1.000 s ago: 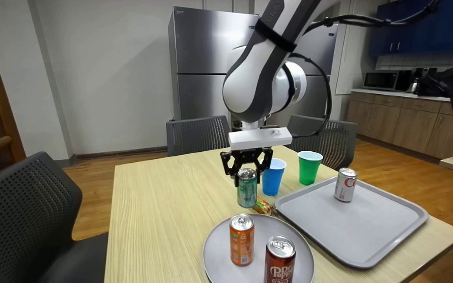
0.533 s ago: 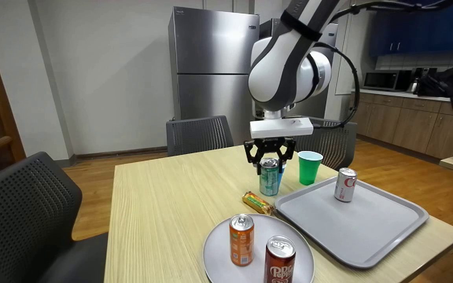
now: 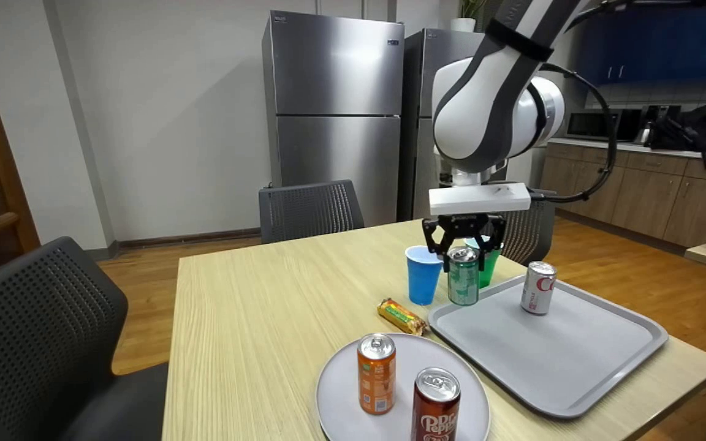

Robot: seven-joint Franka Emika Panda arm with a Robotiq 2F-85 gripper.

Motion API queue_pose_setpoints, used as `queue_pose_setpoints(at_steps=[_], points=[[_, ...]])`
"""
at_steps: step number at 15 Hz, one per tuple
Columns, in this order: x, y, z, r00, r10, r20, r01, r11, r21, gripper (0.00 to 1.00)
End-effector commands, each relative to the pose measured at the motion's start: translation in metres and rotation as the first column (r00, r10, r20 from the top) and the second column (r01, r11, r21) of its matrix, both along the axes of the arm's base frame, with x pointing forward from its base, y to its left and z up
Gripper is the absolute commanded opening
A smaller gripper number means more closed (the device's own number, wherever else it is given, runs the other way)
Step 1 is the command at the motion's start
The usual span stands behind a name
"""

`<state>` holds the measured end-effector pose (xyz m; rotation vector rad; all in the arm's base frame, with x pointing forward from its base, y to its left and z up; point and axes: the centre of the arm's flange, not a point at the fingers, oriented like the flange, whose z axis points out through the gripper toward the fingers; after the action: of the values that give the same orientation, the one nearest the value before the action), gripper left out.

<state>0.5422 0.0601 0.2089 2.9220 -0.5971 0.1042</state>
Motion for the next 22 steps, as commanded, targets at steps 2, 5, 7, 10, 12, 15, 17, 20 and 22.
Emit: queue_pose_setpoints(at_steps=[2, 5, 7, 10, 12, 15, 17, 20, 22], points=[[-0.028, -0.037, 0.011, 0.995, -0.099, 0.006, 0.099, 0.995, -0.018, 0.38], [-0.041, -0.064, 0.009, 0.989, -0.151, -0.004, 0.150, 0.989, -0.015, 0.38], [-0.050, -0.081, 0.008, 0.983, -0.184, -0.011, 0.184, 0.983, -0.013, 0.38], [-0.061, -0.108, 0.004, 0.974, -0.227, -0.004, 0.227, 0.974, 0.003, 0.38], [-0.067, -0.124, 0.001, 0.968, -0.251, -0.005, 0.252, 0.968, 0.016, 0.38], [-0.075, -0.147, -0.007, 0.956, -0.292, 0.001, 0.292, 0.956, 0.027, 0.38], [-0.081, -0.162, -0.013, 0.948, -0.319, 0.003, 0.318, 0.947, 0.040, 0.38], [-0.088, -0.179, -0.022, 0.930, -0.368, 0.000, 0.367, 0.928, 0.059, 0.38], [-0.091, -0.189, -0.028, 0.919, -0.395, -0.006, 0.394, 0.916, 0.075, 0.38]])
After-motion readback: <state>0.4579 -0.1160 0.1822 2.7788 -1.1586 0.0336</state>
